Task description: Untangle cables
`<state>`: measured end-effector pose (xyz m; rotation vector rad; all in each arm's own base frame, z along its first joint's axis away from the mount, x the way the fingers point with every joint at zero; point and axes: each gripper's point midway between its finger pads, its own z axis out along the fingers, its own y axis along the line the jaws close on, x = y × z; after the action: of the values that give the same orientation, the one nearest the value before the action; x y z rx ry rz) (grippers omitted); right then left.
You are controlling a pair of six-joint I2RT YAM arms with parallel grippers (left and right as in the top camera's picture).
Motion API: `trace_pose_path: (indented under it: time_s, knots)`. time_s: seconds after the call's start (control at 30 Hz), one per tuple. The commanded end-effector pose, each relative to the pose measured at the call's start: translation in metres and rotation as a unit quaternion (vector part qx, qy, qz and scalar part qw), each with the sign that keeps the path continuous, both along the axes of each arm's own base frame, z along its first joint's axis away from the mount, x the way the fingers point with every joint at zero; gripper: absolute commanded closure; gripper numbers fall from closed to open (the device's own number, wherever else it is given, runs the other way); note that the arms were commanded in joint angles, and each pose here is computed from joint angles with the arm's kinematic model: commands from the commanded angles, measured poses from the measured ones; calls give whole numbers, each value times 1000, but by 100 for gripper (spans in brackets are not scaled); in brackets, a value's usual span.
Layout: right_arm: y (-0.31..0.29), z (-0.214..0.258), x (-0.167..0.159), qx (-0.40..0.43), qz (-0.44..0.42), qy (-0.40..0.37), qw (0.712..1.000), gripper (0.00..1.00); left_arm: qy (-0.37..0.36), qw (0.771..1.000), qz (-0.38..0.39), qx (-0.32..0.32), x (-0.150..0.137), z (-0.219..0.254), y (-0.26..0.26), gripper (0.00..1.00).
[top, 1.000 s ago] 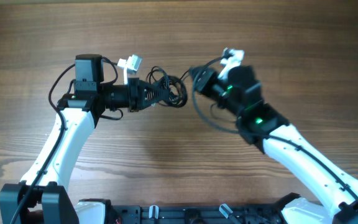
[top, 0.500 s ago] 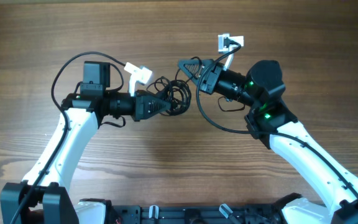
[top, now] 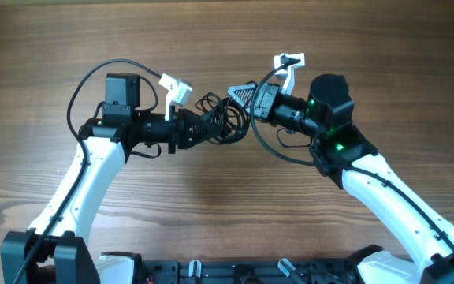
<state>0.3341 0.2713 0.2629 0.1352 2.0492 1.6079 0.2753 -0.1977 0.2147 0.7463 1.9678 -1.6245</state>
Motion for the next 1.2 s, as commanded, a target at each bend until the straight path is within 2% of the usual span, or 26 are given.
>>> trace_pose_path:
  time_s: [0.0, 0.27, 0.4, 0.57, 0.6, 0.63, 0.7, 0.73, 0.77, 0.8, 0.83, 0.87, 0.9, 1.0, 1.1, 1.17]
  knots:
    - [-3, -1, 5, -1, -21, 11, 1000, 96, -13, 999, -14, -31, -5, 13, 3, 96]
    - [0, -32, -1, -96, -17, -26, 995, 96, 28, 999, 26, -34, 9, 15, 21, 96]
    - [22, -34, -18, -127, 18, -80, 989, 96, 34, 998, 27, -34, 10, 15, 20, 96]
    - [26, -41, -21, -148, 16, -87, 985, 93, 48, 998, 23, -35, 7, 15, 17, 96]
    - [25, -43, -20, -155, 12, -89, 984, 85, 55, 998, 24, -35, 8, 15, 17, 96]
    - [23, -45, -18, -168, 10, -100, 981, 69, 62, 997, 25, -35, 8, 15, 17, 96]
    - [19, -50, -16, -200, 12, -129, 971, 54, 81, 996, 30, -37, 10, 17, 17, 96]
    - [16, -51, -14, -213, 14, -147, 966, 39, 99, 994, 34, -38, 11, 18, 17, 96]
    - [13, -52, -12, -224, 15, -160, 961, 18, 117, 992, 38, -38, 13, 18, 17, 96]
    - [8, -52, -10, -232, 14, -168, 958, 2, 145, 988, 50, -35, 16, 17, 18, 96]
    - [3, -52, -8, -237, 10, -170, 956, 0, 165, 984, 61, -31, 19, 15, 18, 96]
    - [-5, -51, -5, -241, 2, -165, 956, 1, 208, 974, 88, -20, 25, 10, 20, 96]
    - [-19, -51, 0, -246, -14, -151, 957, 0, 267, 955, 133, -4, 34, 0, 23, 96]
    - [-42, -58, 3, -247, -41, -96, 963, 0, 342, 917, 204, 15, 48, -15, 31, 96]
    - [-63, -87, -6, -244, -72, 33, 967, 0, 434, 852, 293, 20, 64, -31, 43, 96]
    - [-65, -99, -13, -237, -79, 86, 965, 0, 482, 810, 334, 12, 70, -38, 49, 96]
